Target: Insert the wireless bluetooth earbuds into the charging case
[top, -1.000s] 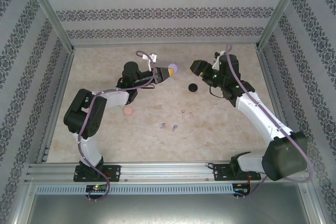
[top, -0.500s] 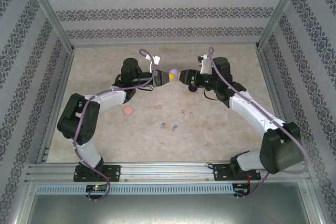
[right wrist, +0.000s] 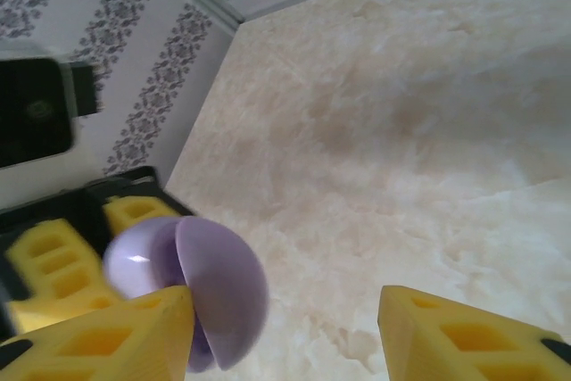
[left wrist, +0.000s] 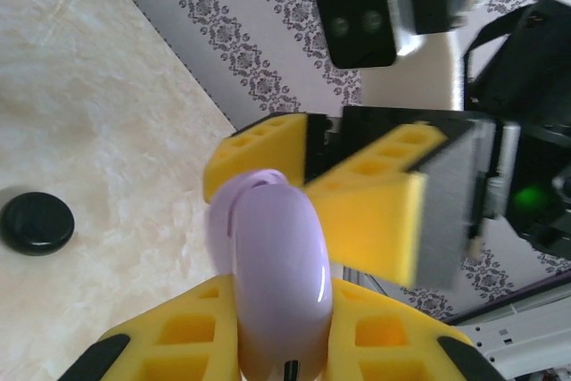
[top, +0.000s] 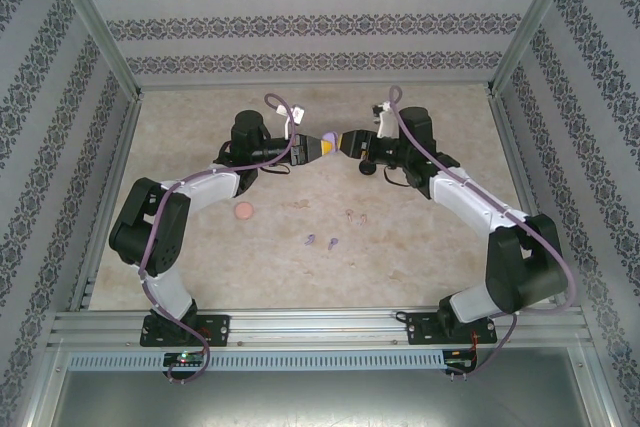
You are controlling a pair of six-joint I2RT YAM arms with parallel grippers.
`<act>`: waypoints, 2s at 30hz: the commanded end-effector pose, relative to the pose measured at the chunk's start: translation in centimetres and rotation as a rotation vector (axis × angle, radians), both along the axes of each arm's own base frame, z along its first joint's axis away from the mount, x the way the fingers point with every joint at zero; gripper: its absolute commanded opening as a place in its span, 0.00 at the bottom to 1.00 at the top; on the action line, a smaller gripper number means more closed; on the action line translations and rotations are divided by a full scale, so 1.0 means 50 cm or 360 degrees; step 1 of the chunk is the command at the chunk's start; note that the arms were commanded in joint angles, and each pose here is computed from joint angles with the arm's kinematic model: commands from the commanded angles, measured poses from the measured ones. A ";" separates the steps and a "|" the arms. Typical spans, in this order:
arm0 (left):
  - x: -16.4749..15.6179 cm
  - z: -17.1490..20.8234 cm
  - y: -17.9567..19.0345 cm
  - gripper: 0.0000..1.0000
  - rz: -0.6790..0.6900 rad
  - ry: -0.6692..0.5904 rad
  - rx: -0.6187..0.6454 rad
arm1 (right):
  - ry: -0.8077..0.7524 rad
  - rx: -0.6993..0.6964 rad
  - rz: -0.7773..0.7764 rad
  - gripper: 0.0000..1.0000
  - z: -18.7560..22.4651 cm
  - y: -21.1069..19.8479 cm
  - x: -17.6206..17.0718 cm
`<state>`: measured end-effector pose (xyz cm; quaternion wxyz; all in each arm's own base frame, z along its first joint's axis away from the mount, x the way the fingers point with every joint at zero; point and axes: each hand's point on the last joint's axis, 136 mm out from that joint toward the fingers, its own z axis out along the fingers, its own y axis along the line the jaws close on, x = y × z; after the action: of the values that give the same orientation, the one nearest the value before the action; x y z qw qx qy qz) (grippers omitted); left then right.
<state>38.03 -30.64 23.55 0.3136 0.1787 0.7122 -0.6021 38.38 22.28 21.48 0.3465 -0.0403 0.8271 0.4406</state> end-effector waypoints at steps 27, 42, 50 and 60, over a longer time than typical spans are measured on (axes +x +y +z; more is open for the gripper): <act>-0.020 0.081 -0.011 0.00 -0.0072 -0.0202 -0.0086 | -0.0070 0.0100 0.0090 0.54 0.055 0.053 -0.002; -0.027 0.107 -0.016 0.00 -0.0084 -0.0244 -0.0102 | 0.0099 0.0094 -0.0039 0.46 -0.051 -0.001 0.020; -0.029 0.103 -0.019 0.00 -0.0093 -0.0236 -0.0096 | -0.0015 0.0130 0.0015 0.46 0.009 -0.034 -0.026; -0.033 0.106 -0.023 0.00 -0.0104 -0.0241 -0.0094 | -0.0129 0.0171 0.0160 0.43 0.067 -0.009 -0.051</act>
<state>37.31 -31.33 25.44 0.3208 0.1974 0.6970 -0.6101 35.99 20.83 23.25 0.3516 -0.0489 0.7972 0.4883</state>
